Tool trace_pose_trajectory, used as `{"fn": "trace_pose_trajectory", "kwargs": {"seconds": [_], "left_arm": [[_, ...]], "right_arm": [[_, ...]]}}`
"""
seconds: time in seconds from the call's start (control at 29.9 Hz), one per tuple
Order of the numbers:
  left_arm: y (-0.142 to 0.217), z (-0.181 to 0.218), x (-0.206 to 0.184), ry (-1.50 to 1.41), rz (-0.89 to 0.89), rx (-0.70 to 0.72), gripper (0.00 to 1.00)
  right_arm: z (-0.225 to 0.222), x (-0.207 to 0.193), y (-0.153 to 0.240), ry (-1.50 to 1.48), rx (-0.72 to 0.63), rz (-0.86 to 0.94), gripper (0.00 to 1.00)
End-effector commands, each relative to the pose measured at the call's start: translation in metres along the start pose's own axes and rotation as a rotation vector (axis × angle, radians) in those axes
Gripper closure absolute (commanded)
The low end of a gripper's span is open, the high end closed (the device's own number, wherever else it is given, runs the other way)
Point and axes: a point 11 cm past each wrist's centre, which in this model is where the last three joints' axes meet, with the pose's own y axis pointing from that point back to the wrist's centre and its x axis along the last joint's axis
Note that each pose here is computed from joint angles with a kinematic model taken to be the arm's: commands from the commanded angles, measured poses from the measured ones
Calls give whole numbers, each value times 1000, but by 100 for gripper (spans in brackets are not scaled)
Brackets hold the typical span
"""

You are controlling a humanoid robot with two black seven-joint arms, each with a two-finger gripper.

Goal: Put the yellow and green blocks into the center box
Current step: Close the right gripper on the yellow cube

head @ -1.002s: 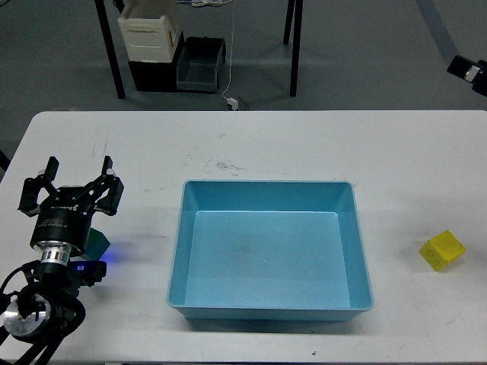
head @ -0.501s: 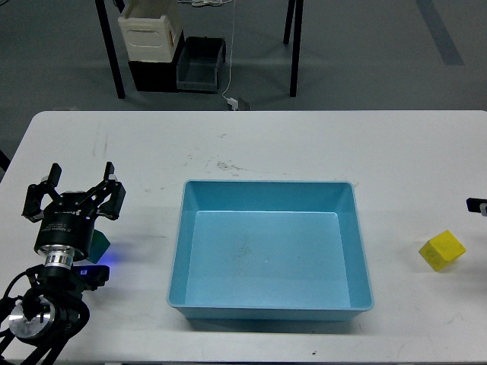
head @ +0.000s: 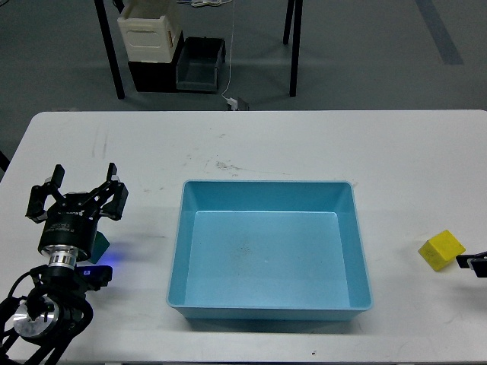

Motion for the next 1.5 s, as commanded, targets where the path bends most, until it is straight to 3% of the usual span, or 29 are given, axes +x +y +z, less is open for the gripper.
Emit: {"fn": "trace_pose_trajectory", "kwargs": {"seconds": [0.0, 0.7, 1.47], "left_arm": [[0, 2, 3, -2, 6, -8, 0], [1, 3, 7, 4, 12, -24, 0], [1, 4, 8, 4, 14, -26, 0]], "right_arm": [[5, 3, -8, -14, -10, -24, 0], [0, 15, -48, -38, 18, -54, 0], [-2, 13, -51, -42, 27, -50, 10]]}}
